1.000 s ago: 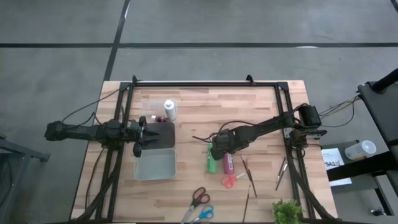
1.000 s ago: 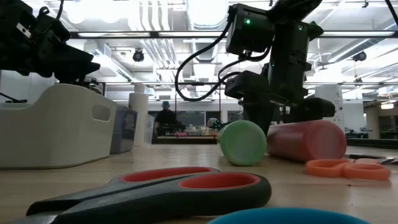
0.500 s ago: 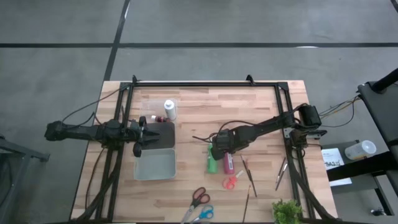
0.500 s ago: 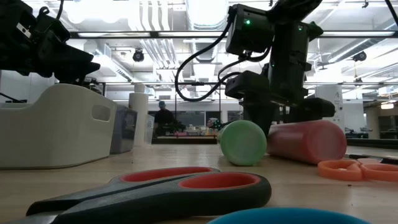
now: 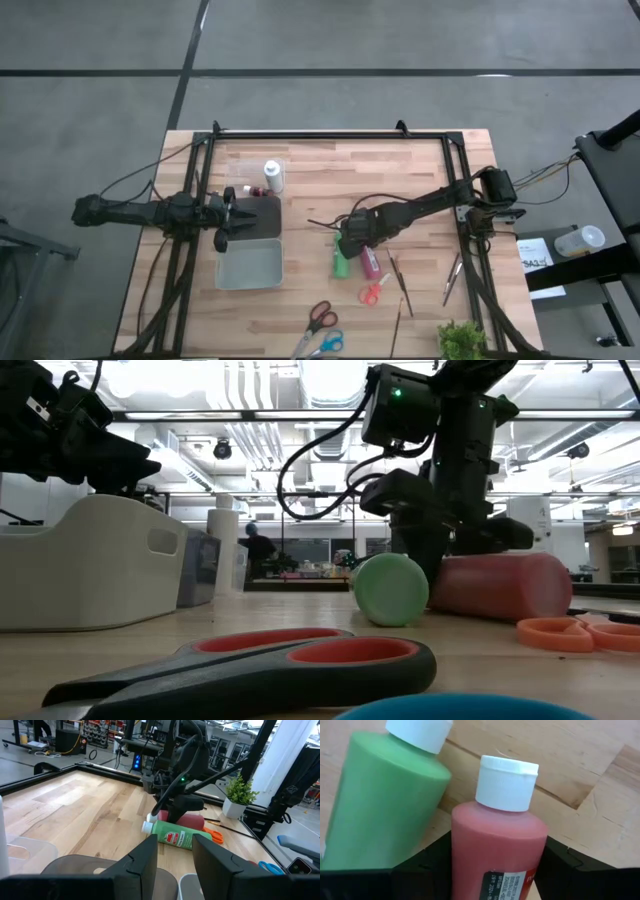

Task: Pick & Place Paint Supplies
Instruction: Put the pink paint bottle into the transparent bin

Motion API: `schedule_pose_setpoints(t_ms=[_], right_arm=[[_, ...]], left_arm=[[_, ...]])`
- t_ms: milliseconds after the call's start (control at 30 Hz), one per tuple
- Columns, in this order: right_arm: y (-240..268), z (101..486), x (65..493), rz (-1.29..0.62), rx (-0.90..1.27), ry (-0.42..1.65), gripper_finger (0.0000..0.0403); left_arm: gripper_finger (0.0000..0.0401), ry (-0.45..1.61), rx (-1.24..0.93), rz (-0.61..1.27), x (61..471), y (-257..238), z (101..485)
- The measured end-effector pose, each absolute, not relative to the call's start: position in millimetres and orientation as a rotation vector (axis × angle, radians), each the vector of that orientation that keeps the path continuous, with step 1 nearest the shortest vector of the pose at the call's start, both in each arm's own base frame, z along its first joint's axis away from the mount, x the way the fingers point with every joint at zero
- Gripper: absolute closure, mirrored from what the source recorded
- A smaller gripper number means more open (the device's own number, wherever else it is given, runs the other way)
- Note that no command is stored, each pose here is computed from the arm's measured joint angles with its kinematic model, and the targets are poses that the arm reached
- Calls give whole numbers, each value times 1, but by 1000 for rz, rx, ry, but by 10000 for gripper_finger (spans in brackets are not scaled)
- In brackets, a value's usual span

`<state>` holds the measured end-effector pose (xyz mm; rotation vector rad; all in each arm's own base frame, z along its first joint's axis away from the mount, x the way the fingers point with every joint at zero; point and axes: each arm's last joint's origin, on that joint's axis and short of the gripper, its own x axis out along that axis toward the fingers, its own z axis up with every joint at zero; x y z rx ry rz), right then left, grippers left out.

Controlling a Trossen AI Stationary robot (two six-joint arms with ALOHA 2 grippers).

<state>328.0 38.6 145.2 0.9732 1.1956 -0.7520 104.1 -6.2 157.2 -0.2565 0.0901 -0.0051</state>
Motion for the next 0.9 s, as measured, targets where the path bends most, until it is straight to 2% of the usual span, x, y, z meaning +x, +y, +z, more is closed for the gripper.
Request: schedule_pose_setpoints(t_ms=[333, 667, 900], right_arm=[[29, 173, 329, -691, 824, 1108, 205], [16, 245, 331, -698, 457, 789, 206], [6, 262, 352, -555, 209, 578, 206]], left_arm=[[271, 91, -256, -4, 104, -6, 157], [271, 90, -257, -4, 104, -6, 157], [271, 90, -256, -5, 104, -6, 157]])
